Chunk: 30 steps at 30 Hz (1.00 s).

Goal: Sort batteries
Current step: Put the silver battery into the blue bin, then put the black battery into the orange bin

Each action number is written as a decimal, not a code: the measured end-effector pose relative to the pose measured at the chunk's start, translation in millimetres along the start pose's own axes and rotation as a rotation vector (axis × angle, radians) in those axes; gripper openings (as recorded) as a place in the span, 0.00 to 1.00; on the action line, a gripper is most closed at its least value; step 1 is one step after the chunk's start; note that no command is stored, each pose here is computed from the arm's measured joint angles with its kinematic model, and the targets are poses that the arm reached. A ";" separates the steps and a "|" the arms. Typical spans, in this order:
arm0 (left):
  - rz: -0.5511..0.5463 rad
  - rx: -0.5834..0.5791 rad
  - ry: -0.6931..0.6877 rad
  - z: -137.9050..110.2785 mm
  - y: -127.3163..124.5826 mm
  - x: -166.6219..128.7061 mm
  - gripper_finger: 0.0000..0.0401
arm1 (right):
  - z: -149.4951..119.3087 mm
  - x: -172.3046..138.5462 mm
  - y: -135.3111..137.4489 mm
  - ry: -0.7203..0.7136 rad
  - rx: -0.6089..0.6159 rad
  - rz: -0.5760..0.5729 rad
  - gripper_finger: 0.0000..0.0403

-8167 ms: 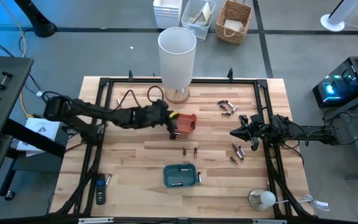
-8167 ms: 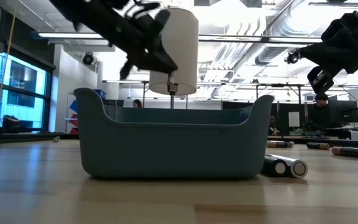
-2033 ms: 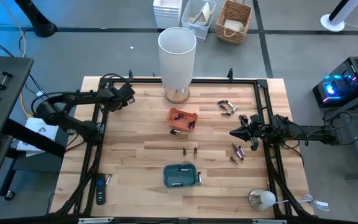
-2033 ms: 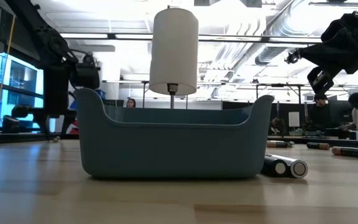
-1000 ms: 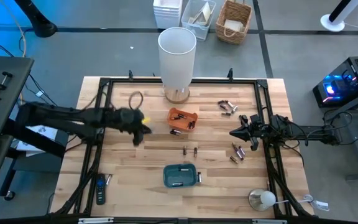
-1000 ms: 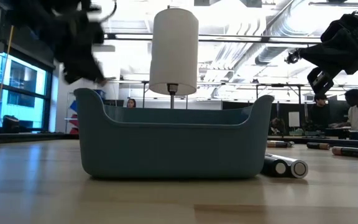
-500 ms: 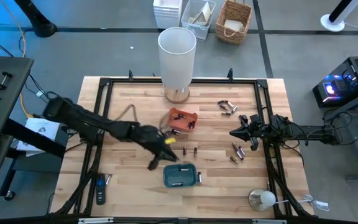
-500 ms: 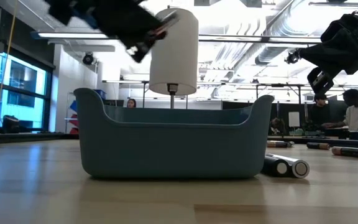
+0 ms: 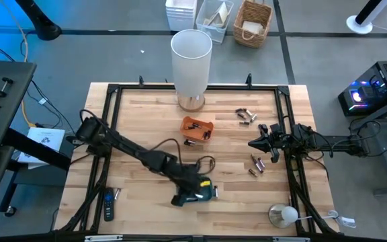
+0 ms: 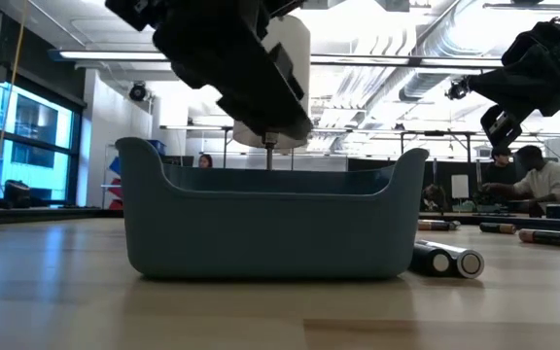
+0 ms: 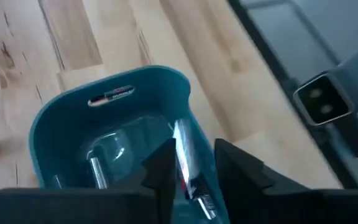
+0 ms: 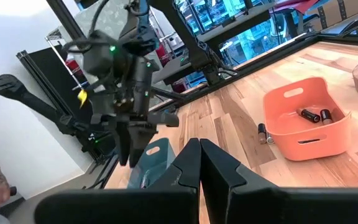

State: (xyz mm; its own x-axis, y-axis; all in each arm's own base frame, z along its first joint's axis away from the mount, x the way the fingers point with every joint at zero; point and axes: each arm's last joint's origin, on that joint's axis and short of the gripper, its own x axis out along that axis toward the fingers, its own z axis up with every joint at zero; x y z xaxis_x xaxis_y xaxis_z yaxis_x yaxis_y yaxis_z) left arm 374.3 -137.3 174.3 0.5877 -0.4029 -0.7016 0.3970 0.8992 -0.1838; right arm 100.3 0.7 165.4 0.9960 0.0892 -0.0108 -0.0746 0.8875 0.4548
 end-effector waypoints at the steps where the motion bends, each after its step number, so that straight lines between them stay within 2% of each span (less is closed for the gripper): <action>1: 0.017 0.006 0.019 1.1 -1.5 1.0 0.29 | 0.0 0.0 0.0 0.000 0.000 0.000 0.00; 4: 0.103 0.007 0.050 11.1 -2.8 -4.7 0.37 | 0.1 0.0 0.1 0.000 0.000 0.000 0.00; 7: 0.246 -0.019 0.078 28.9 8.2 -29.6 0.43 | 0.0 0.0 0.0 0.000 0.000 0.000 0.00; 10: 0.409 -0.071 0.078 43.3 31.4 -69.3 0.46 | 0.1 0.0 0.1 0.000 0.000 0.000 0.00; 13: 0.497 -0.106 0.096 38.3 62.3 -107.3 0.47 | 0.0 0.0 0.0 0.000 0.000 0.000 0.00; 15: 0.501 -0.119 0.141 23.7 82.8 -123.9 0.46 | 0.0 0.0 0.0 0.000 0.000 0.000 0.00; 18: 0.437 -0.135 0.176 -3.9 107.1 -133.1 0.46 | 0.0 0.0 0.0 0.000 0.000 0.000 0.00; 21: 0.384 -0.127 0.195 -33.6 120.1 -126.5 0.46 | 0.1 0.0 0.0 0.000 0.000 0.000 0.00; 24: 0.338 -0.050 0.252 -63.4 121.0 -107.8 0.46 | 0.0 0.0 0.0 0.000 0.000 0.000 0.00; 27: 0.313 0.093 0.255 -71.8 114.4 -95.0 0.46 | 0.0 0.0 0.0 0.000 0.000 0.000 0.00; 30: 0.370 0.160 0.187 -69.2 116.6 -90.1 0.46 | 0.0 0.0 0.0 0.000 0.000 0.000 0.00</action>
State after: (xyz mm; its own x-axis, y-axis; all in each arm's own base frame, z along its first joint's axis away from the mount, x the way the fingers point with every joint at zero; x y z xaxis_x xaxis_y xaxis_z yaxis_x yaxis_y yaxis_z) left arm 318.9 15.7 168.4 0.5788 -0.0076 -0.8154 0.2968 0.9334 0.2019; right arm 100.3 0.7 165.4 0.9960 0.0891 -0.0108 -0.0745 0.8875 0.4548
